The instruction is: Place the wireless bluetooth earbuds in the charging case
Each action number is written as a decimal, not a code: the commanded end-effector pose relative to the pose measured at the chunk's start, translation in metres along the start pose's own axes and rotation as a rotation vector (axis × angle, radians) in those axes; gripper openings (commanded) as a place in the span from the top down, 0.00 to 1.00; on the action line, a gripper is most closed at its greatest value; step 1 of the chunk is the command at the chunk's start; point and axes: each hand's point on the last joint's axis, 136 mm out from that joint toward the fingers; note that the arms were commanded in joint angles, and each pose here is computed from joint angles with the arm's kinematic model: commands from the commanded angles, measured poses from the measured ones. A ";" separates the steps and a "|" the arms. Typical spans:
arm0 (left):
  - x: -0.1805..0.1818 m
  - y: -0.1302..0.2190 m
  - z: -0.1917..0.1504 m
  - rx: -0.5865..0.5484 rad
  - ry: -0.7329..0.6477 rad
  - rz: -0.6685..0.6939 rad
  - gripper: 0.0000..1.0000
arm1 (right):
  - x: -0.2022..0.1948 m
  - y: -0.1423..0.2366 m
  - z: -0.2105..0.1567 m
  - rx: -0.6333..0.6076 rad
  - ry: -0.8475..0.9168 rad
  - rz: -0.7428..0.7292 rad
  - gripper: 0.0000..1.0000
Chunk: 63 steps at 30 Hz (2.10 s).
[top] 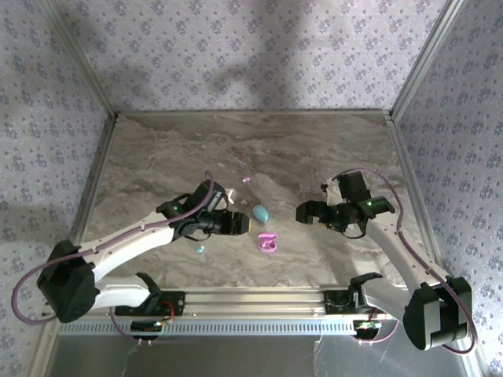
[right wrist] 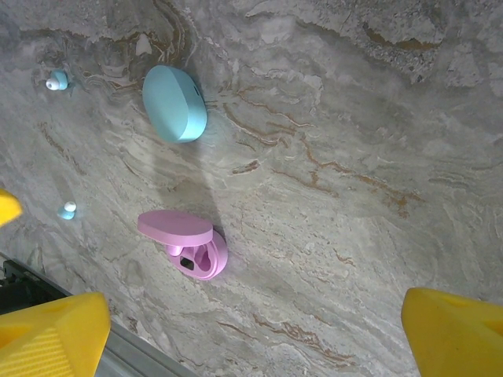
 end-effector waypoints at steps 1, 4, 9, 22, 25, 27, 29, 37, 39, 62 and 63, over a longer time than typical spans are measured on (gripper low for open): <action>0.001 0.025 0.019 -0.056 -0.019 0.021 0.20 | 0.010 0.006 0.008 -0.007 0.008 0.011 0.02; 0.006 0.037 0.039 -0.106 -0.013 0.017 0.00 | 0.018 0.006 0.021 -0.011 0.016 0.016 0.01; 0.030 0.052 0.080 -0.220 0.041 0.033 0.00 | 0.040 -0.005 0.049 -0.006 0.045 0.003 0.01; 0.113 0.054 0.135 -0.530 0.186 0.083 0.00 | 0.103 -0.097 0.128 0.049 0.117 -0.044 0.09; 0.130 0.047 0.128 -0.574 0.150 0.129 0.00 | 0.113 -0.127 0.143 0.088 0.132 -0.052 0.11; 0.135 0.043 0.124 -0.585 0.141 0.135 0.00 | 0.117 -0.146 0.152 0.114 0.130 -0.050 0.11; 0.135 0.042 0.120 -0.587 0.126 0.146 0.00 | 0.119 -0.162 0.162 0.135 0.131 -0.048 0.11; 0.133 0.045 0.115 -0.592 0.081 0.178 0.00 | 0.111 -0.216 0.189 0.194 0.104 -0.053 0.12; 0.132 0.044 0.115 -0.589 0.082 0.175 0.00 | 0.111 -0.226 0.188 0.209 0.094 -0.040 0.12; 0.133 0.044 0.115 -0.595 0.081 0.179 0.00 | 0.138 -0.230 0.140 0.286 0.134 0.002 0.12; 0.134 0.044 0.114 -0.595 0.082 0.181 0.00 | 0.140 -0.229 0.139 0.288 0.138 0.002 0.12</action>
Point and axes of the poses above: each hand's point on the last joint's axis, 136 mm out from that joint toward the fingers, its own y axis back along the fingers, its own x axis along the line the jaws close on, z = x × y, and after that the axes turned 1 degree about -y, right-handed
